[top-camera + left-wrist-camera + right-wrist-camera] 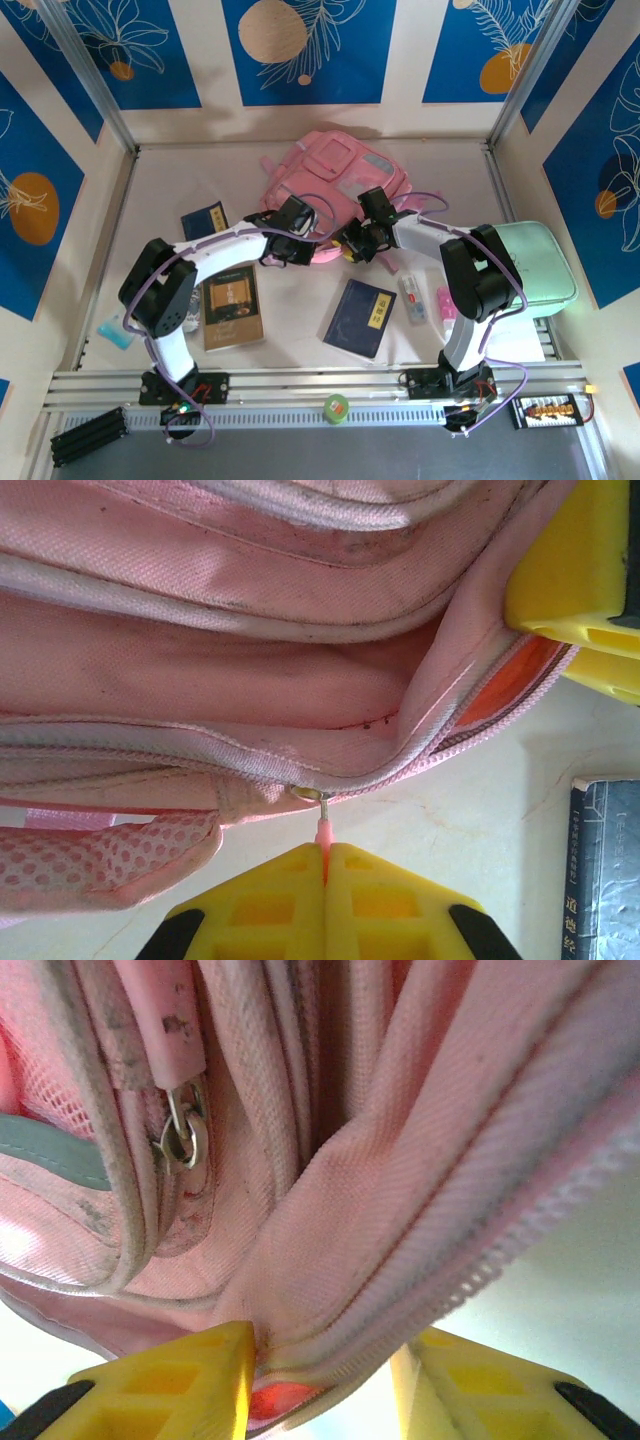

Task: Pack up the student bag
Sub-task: Unzip the student bag at the top-center of the table.

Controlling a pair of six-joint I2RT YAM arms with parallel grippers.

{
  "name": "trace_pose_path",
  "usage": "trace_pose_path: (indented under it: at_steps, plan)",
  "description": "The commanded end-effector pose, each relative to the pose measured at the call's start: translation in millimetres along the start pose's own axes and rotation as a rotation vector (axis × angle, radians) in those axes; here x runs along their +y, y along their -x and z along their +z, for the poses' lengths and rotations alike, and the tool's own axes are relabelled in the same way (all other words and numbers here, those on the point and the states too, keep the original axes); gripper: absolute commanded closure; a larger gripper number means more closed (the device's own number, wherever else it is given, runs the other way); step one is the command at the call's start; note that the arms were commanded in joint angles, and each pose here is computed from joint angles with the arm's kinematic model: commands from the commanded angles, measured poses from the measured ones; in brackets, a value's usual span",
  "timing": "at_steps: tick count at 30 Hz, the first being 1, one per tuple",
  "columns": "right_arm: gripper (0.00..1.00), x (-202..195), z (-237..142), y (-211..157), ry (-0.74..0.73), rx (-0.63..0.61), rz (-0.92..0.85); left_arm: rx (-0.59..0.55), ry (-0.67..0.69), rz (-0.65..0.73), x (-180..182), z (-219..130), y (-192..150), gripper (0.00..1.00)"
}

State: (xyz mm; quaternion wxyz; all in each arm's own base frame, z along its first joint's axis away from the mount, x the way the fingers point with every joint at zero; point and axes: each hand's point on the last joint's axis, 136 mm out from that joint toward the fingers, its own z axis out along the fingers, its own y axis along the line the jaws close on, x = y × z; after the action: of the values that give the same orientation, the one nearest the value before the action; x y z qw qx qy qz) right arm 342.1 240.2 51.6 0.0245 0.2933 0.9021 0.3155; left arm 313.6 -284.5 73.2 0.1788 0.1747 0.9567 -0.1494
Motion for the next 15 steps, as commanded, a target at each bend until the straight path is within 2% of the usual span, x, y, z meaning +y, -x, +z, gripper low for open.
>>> trace_pose_path:
  at_steps: [1,8,15]
  plan:
    - [0.59,4.5,1.7,-2.8,0.006,0.021,-0.014,0.044,-0.018,-0.008,-8.7,5.3,-4.7,0.89]
    - [0.59,6.6,0.9,-3.9,0.014,0.027,-0.019,0.053,-0.019,-0.02,-9.0,11.2,-5.1,0.81]
    - [0.59,8.3,-1.2,-4.8,0.021,0.026,-0.025,0.022,-0.014,-0.047,-7.8,11.7,0.3,0.67]
